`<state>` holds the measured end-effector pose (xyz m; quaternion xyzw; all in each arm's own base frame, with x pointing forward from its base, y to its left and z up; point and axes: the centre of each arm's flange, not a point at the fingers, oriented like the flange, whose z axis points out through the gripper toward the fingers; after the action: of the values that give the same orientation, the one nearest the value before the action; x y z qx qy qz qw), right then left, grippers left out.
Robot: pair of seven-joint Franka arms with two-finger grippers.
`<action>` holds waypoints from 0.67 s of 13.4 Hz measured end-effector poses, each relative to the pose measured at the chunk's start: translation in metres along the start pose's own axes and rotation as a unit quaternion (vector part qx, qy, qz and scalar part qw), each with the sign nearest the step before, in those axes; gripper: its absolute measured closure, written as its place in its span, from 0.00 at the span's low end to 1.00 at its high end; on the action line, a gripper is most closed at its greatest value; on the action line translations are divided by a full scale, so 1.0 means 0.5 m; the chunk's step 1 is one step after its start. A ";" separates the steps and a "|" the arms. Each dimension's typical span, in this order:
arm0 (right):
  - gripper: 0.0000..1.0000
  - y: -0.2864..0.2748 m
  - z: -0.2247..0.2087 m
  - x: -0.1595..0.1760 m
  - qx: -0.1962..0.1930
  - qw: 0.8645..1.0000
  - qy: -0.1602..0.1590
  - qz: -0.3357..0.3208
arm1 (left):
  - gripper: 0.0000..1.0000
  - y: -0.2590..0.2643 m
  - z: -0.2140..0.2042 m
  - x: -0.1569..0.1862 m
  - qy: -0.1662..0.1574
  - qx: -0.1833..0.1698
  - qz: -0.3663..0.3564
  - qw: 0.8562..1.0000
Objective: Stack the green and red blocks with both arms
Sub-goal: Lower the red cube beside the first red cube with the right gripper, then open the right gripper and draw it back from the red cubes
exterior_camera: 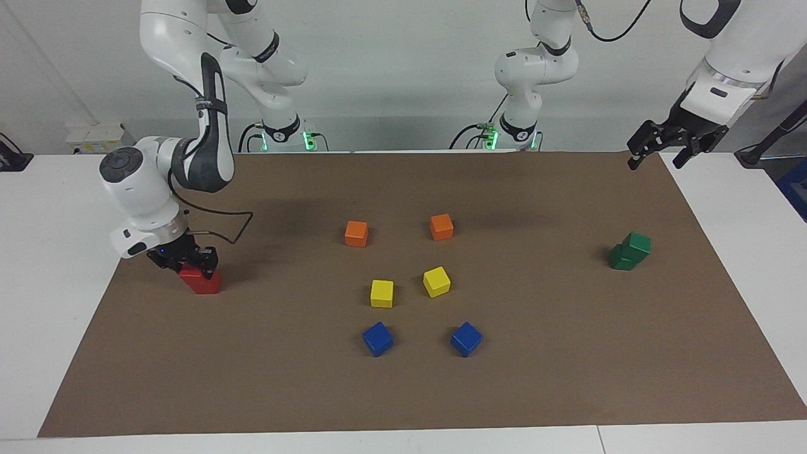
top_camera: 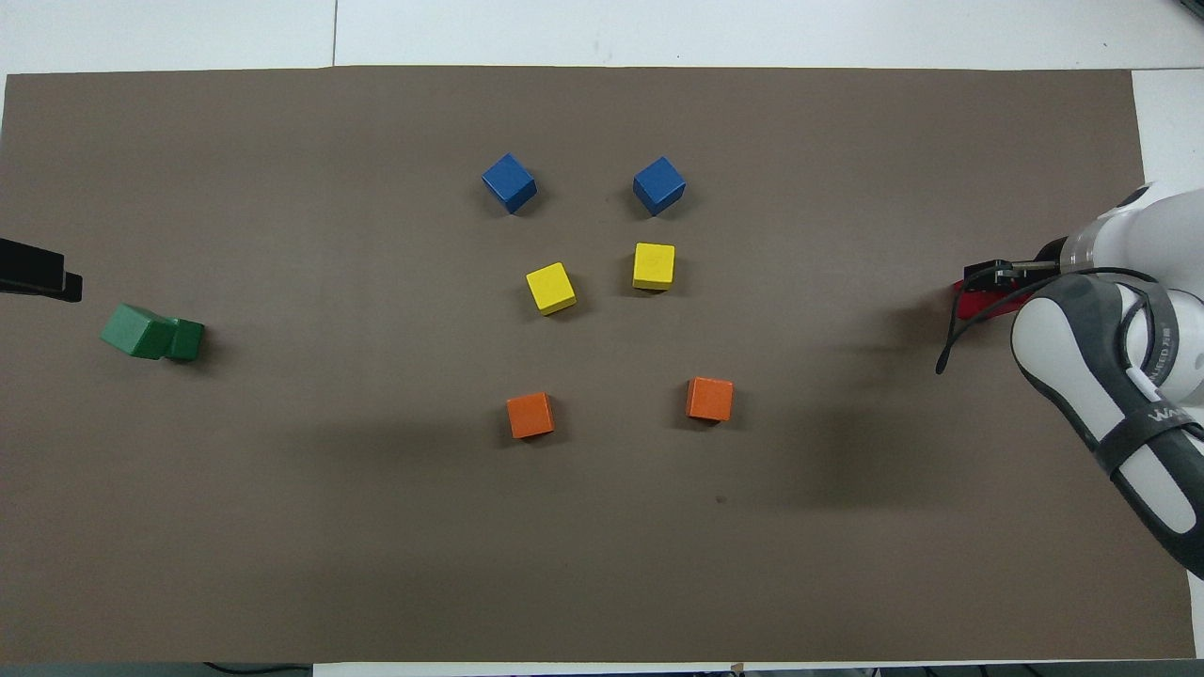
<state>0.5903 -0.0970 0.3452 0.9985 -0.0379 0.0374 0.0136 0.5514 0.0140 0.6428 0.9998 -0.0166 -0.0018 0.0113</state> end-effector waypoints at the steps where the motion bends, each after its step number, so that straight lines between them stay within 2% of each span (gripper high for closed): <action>1: 0.00 0.000 0.000 0.000 0.000 1.000 0.000 0.000 | 0.00 0.000 0.000 0.000 0.000 0.000 0.000 1.000; 3: 0.00 -0.003 -0.012 0.006 0.000 1.000 0.002 -0.001 | 0.00 0.000 0.000 0.000 0.000 0.000 0.000 1.000; 5: 0.00 -0.015 -0.070 0.019 0.001 1.000 -0.009 -0.007 | 0.00 0.000 0.000 0.000 0.000 0.000 0.000 1.000; 7: 0.00 -0.050 -0.188 0.025 0.002 1.000 -0.013 -0.014 | 0.00 0.000 0.000 0.000 0.000 0.000 0.000 1.000; 9: 0.00 -0.099 -0.318 -0.009 0.003 1.000 -0.014 -0.015 | 0.00 0.000 0.000 0.000 0.000 0.000 0.000 1.000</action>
<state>0.5778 -0.0424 0.5020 0.9994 -0.0232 0.0232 0.0111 0.5514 0.0140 0.6428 0.9998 -0.0165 -0.0015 0.0112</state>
